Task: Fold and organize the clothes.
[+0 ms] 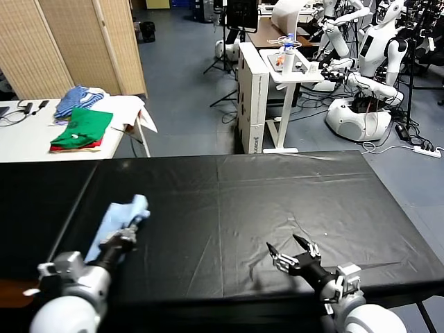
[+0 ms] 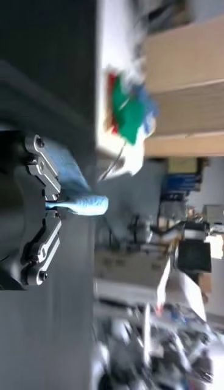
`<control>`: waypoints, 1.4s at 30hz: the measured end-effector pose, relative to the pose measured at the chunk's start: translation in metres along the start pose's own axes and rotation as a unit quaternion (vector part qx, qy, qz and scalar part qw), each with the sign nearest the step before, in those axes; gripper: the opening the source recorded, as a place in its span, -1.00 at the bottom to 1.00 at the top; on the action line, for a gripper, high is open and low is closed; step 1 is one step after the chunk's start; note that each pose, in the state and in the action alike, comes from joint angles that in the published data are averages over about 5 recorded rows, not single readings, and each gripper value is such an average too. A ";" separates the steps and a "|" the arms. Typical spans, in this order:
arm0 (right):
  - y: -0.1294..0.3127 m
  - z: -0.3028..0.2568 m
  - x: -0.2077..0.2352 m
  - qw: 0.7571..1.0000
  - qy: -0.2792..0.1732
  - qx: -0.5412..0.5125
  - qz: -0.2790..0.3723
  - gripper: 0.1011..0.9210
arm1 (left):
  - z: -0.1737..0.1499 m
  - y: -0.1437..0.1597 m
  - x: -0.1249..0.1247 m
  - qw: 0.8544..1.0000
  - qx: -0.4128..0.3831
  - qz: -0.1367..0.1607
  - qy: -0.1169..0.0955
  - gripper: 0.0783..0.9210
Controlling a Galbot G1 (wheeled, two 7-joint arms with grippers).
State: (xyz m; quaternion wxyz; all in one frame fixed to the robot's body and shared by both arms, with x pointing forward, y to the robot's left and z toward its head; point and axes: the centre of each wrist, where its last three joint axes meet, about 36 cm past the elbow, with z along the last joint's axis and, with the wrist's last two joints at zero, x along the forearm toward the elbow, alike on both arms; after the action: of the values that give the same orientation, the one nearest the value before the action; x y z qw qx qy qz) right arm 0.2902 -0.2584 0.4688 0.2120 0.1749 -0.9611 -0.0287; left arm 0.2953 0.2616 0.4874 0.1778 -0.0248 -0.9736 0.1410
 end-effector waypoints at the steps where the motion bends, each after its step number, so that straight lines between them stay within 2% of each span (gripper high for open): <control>1: 0.000 0.000 0.000 1.000 0.000 0.000 0.000 0.97 | 0.005 -0.007 -0.002 1.000 0.008 0.009 0.002 -0.76; 5: 0.000 0.000 0.000 1.000 0.001 0.001 0.000 0.97 | 0.029 -0.032 -0.015 0.999 0.030 0.032 0.009 -0.76; 11: -0.002 0.001 -0.004 1.000 0.002 0.001 0.000 0.97 | 0.056 -0.066 -0.032 0.997 0.066 0.041 0.025 -0.76; 17: -0.002 0.003 -0.010 1.000 0.005 -0.003 -0.004 0.97 | 0.075 -0.094 -0.040 0.995 0.081 0.047 0.035 -0.76; 25: -0.003 0.004 -0.014 1.000 0.011 -0.015 -0.016 0.97 | 0.091 -0.129 -0.054 0.993 0.101 0.054 0.035 -0.76; 30: -0.002 0.002 -0.013 0.999 0.018 -0.031 -0.033 0.97 | 0.097 -0.136 -0.061 0.994 0.085 0.065 0.029 -0.75; 33: -0.002 0.001 -0.015 0.998 0.024 -0.038 -0.043 0.97 | 0.098 -0.134 -0.061 0.994 0.073 0.080 0.023 -0.55; 39: 0.000 0.001 -0.029 0.996 0.034 -0.057 -0.064 0.97 | 0.095 -0.125 -0.056 0.990 0.075 0.121 0.003 0.31; 42: 0.002 0.000 -0.039 0.994 0.038 -0.068 -0.074 0.97 | 0.089 -0.117 -0.055 0.990 0.074 0.123 -0.011 0.72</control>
State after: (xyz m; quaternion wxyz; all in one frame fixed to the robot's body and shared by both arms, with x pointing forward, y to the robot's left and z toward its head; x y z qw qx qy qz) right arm 0.3224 -0.2428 0.4532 0.2573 0.2312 -0.9326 -0.1032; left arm 0.3159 0.1205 0.4223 0.1497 -0.1299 -0.9518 0.2340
